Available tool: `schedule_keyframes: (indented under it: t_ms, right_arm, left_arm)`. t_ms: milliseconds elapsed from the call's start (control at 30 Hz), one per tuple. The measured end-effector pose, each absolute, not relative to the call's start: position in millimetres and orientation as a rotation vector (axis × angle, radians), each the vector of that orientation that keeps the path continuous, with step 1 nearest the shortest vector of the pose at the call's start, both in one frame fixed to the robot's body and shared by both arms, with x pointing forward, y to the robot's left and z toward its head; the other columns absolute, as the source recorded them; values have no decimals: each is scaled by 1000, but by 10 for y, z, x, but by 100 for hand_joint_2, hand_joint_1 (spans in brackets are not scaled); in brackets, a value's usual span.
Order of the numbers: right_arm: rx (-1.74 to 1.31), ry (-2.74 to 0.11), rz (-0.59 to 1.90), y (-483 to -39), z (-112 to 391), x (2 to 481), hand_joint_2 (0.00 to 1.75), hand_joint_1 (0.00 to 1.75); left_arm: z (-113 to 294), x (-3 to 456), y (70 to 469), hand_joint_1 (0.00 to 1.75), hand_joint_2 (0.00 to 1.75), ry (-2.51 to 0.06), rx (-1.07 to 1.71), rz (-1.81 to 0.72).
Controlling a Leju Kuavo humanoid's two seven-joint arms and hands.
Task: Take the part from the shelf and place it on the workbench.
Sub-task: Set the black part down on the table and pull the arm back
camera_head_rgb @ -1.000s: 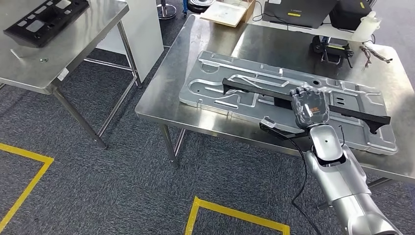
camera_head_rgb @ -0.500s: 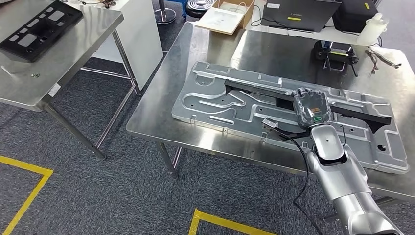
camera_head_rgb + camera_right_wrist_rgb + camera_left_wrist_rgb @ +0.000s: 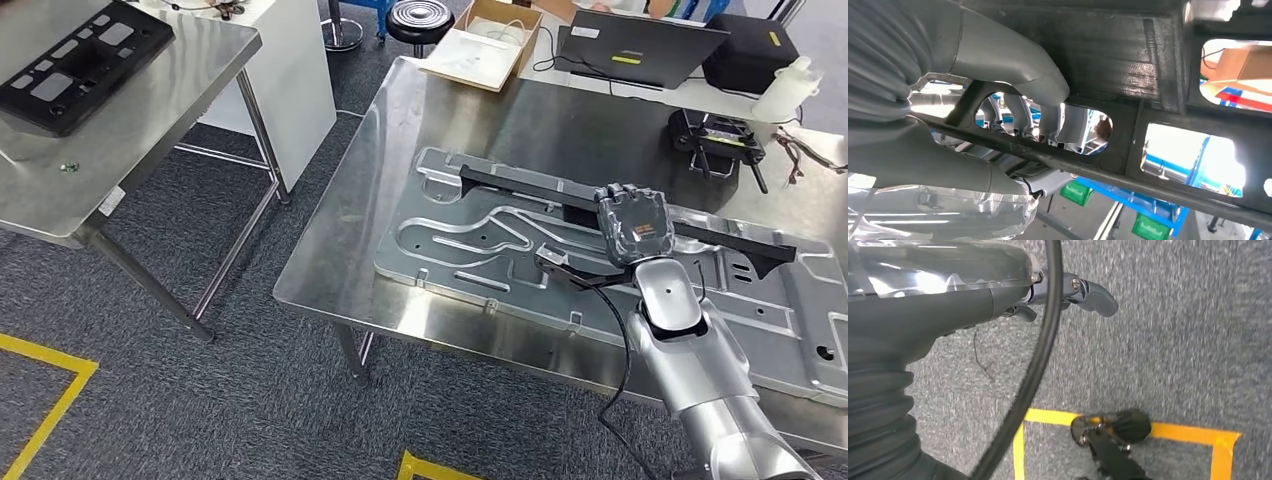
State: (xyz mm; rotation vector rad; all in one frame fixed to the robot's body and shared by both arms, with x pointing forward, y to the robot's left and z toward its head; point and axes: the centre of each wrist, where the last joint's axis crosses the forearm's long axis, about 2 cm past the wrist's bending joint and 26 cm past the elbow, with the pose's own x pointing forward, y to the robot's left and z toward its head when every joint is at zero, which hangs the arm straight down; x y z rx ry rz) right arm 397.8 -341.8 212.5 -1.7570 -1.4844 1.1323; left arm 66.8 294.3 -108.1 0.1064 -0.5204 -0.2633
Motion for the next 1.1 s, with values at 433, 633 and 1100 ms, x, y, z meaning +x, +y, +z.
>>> schedule_keyframes:
  t_ms: [433, 633, 1100]
  right_arm:
    - [-1741, -1512, 1077, -3053, 2185, 4128, 0, 0]
    - [-1675, -1585, 1099, -2578, 2181, 4250, 0, 0]
    - [-1632, -1581, 1144, -2504, 2141, 4336, 0, 0]
  left_arm:
    - [-841, 1504, 2359, 0, 175, -477, 185, -166]
    - [-501, 2137, 1866, 0, 0, -588, 124, -91]
    - [-498, 2107, 1786, 0, 0, -612, 75, -27]
